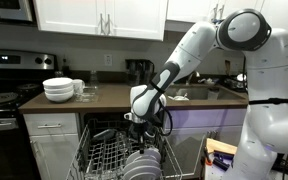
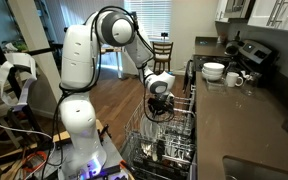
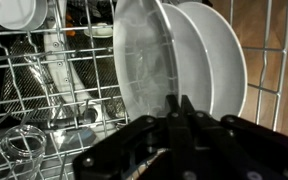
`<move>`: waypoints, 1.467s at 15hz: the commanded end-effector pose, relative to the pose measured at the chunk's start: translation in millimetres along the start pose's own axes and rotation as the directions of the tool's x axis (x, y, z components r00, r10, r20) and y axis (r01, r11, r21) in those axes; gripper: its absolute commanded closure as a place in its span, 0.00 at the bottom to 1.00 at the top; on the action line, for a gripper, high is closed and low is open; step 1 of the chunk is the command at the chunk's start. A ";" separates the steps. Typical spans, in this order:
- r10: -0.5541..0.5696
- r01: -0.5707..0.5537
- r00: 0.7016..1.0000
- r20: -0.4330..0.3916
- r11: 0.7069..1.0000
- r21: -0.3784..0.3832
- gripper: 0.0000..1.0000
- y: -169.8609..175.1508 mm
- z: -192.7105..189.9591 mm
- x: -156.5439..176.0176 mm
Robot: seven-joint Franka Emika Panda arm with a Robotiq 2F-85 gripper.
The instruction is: Put the plates near each other in the dishwasher
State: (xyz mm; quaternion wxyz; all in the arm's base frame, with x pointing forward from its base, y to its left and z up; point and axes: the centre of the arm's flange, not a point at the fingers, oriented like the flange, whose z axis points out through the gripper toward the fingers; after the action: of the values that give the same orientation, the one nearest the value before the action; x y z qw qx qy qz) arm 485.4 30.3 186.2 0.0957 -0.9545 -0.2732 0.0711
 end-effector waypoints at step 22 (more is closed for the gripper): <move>0.015 -0.014 0.999 -0.042 1.000 0.015 0.99 -15.9 -8.3 20.7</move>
State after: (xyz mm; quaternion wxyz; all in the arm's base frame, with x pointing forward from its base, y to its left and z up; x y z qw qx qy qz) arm 488.0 38.7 200.2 0.0934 -0.9597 -0.2567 0.0664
